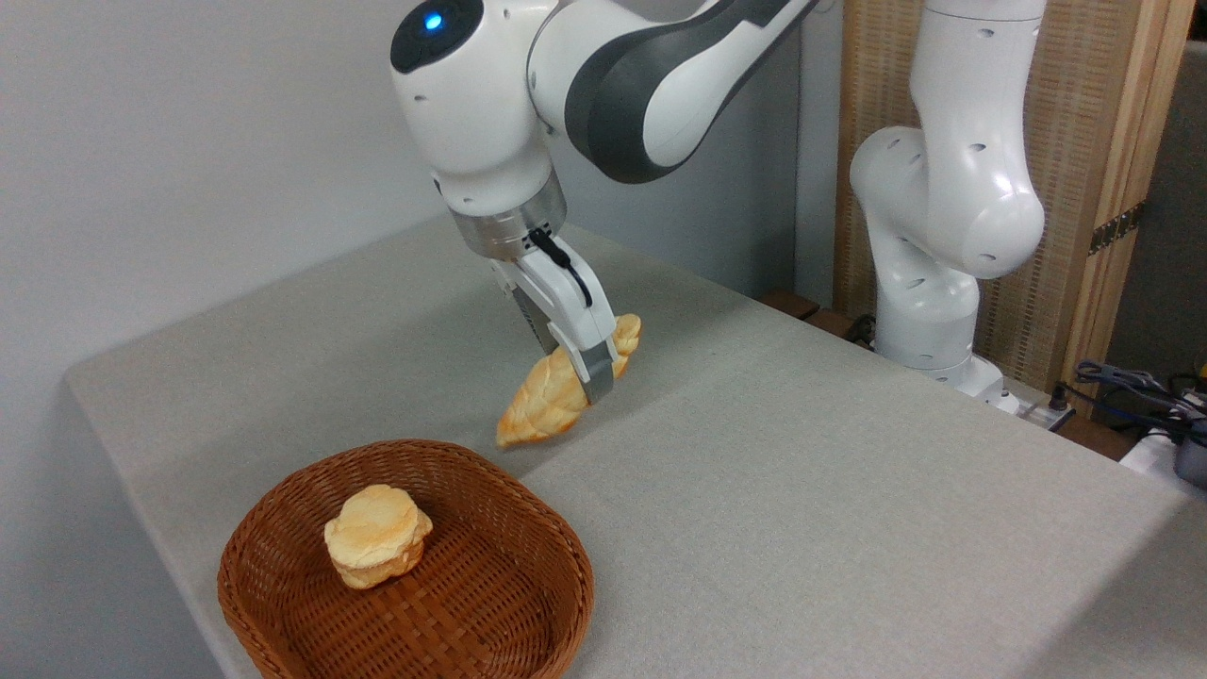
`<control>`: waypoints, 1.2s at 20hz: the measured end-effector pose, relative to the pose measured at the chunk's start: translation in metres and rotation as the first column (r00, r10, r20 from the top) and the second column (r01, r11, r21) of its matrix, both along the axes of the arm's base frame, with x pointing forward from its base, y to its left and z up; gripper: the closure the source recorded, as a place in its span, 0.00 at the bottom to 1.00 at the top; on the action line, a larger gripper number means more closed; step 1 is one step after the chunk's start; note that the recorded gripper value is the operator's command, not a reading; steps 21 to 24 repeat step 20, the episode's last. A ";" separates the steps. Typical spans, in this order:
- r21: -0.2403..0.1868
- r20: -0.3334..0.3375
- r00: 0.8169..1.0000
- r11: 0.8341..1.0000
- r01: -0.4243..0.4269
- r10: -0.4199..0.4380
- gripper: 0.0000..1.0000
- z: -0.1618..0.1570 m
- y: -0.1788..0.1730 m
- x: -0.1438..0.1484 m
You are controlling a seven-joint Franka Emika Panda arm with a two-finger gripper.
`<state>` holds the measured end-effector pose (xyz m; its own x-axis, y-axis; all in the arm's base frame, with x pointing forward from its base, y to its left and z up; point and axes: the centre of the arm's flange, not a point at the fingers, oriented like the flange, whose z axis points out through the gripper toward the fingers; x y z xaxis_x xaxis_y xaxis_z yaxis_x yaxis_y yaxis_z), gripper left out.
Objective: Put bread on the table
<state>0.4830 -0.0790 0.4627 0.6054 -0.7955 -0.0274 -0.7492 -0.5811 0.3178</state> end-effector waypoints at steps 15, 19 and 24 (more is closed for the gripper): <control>0.035 0.222 0.975 0.999 -0.025 0.017 0.00 0.053 0.013 0.031; 0.066 0.306 0.948 0.991 -0.115 0.089 0.00 0.072 0.033 0.043; 0.081 0.319 0.942 0.987 -0.139 0.107 0.00 0.074 0.037 0.045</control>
